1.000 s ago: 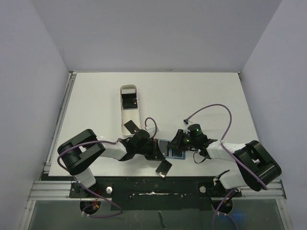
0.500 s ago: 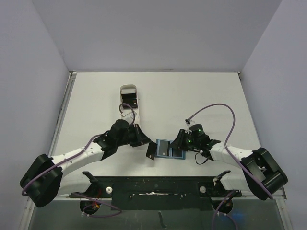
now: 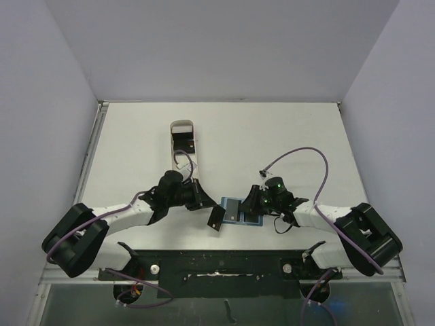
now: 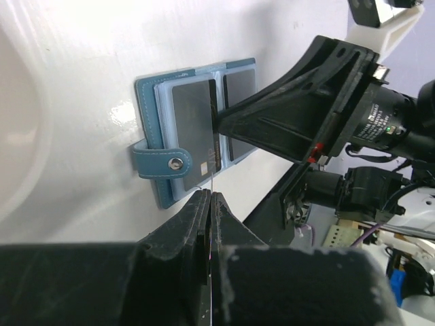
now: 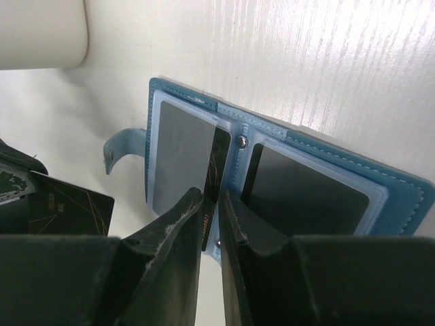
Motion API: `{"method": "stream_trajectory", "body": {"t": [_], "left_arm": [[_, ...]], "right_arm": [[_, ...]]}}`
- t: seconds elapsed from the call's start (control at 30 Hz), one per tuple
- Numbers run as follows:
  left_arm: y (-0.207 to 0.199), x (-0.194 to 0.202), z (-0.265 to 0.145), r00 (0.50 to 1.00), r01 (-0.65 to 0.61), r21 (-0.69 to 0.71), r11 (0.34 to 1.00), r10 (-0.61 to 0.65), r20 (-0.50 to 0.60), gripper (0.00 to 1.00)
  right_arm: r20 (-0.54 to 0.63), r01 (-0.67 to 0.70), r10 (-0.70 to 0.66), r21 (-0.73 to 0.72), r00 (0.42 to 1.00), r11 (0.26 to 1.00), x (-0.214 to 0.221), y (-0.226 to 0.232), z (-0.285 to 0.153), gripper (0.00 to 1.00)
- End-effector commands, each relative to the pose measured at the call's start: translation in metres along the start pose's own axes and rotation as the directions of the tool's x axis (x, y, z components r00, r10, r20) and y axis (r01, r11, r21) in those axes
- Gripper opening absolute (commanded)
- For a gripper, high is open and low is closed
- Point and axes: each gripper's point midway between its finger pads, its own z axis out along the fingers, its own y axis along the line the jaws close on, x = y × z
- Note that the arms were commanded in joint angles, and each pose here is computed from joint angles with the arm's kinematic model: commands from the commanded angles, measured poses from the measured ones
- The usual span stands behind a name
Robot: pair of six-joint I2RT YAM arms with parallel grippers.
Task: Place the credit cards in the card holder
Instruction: Insert the credit card into the card holder.
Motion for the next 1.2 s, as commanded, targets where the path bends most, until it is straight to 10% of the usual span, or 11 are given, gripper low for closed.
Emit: {"method": "stream_trajectory", "body": {"t": [0.0,0.33,1.17], "left_arm": [[-0.03,-0.003,0.002,1.0,-0.025,0.165,0.986,0.025,0.006,0.0],[0.015,-0.005,0.004,0.998,-0.057,-0.086,0.995,0.058,0.008,0.0],[0.021,0.008,0.01,1.0,0.007,-0.037,0.999,-0.008,-0.008,0.0]], "right_arm": [[0.008,0.023,-0.023,-0.036,1.0,0.999,-0.005,0.013,0.007,0.18],[-0.009,0.026,-0.026,-0.015,1.0,1.0,-0.001,0.01,0.011,0.17],[-0.012,0.023,-0.023,-0.021,1.0,1.0,0.002,0.012,0.011,0.18]]}}
